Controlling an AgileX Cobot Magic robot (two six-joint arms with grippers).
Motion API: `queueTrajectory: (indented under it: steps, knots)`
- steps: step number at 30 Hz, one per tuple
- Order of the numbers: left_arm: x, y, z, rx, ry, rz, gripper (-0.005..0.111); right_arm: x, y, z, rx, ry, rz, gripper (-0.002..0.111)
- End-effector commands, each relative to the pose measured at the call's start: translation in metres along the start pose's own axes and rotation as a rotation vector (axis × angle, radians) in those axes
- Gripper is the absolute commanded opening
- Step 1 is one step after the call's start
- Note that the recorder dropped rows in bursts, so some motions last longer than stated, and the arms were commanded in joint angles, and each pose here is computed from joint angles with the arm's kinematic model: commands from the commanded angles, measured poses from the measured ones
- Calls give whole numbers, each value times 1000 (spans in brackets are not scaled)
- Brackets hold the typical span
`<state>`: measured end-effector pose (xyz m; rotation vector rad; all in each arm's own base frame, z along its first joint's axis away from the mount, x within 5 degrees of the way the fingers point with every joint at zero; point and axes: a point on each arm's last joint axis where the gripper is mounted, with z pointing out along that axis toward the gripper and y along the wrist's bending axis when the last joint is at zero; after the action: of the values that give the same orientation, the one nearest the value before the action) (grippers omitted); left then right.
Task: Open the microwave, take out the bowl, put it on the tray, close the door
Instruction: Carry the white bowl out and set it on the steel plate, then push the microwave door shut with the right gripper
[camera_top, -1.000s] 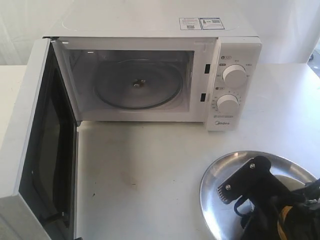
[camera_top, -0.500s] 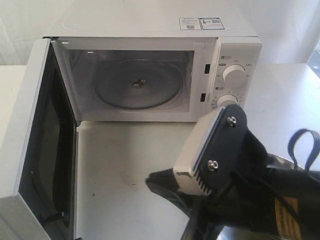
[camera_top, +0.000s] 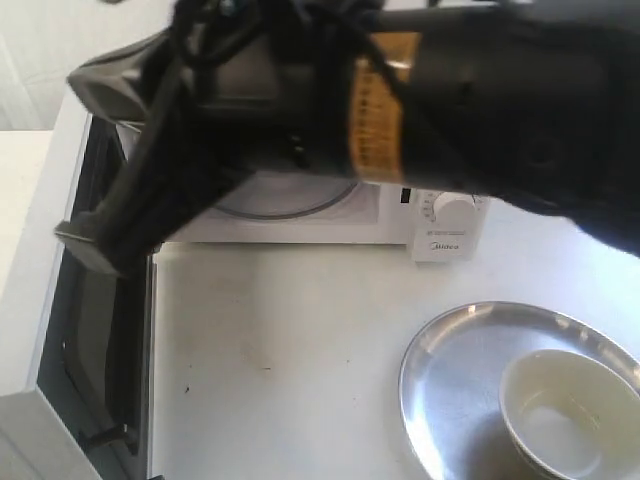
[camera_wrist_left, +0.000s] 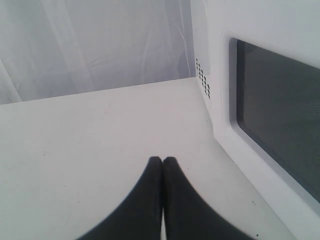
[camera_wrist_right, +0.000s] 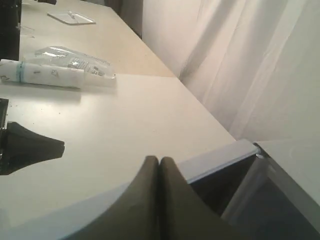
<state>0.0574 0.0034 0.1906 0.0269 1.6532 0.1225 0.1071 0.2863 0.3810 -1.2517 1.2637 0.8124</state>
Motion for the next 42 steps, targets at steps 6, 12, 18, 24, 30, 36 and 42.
queueTrajectory:
  steps: [6,12,18,24,30,36,42]
  knots:
    - [-1,0,0,3,-4,-10,0,13,10,100,-34,58,-154,0]
    - [-1,0,0,3,-4,-10,0,18,30,140,-80,55,-161,0]
    - [-1,0,0,3,-4,-10,0,38,28,157,30,140,-243,0]
    - [-1,0,0,3,-4,-10,0,57,17,164,168,241,-325,0]
    - [-1,0,0,3,-4,-10,0,83,-14,155,521,509,-481,0]
    - [-1,0,0,3,-4,-10,0,116,-92,122,883,843,-554,0]
    - [-1,0,0,3,-4,-10,0,131,-141,95,1003,912,-417,0]
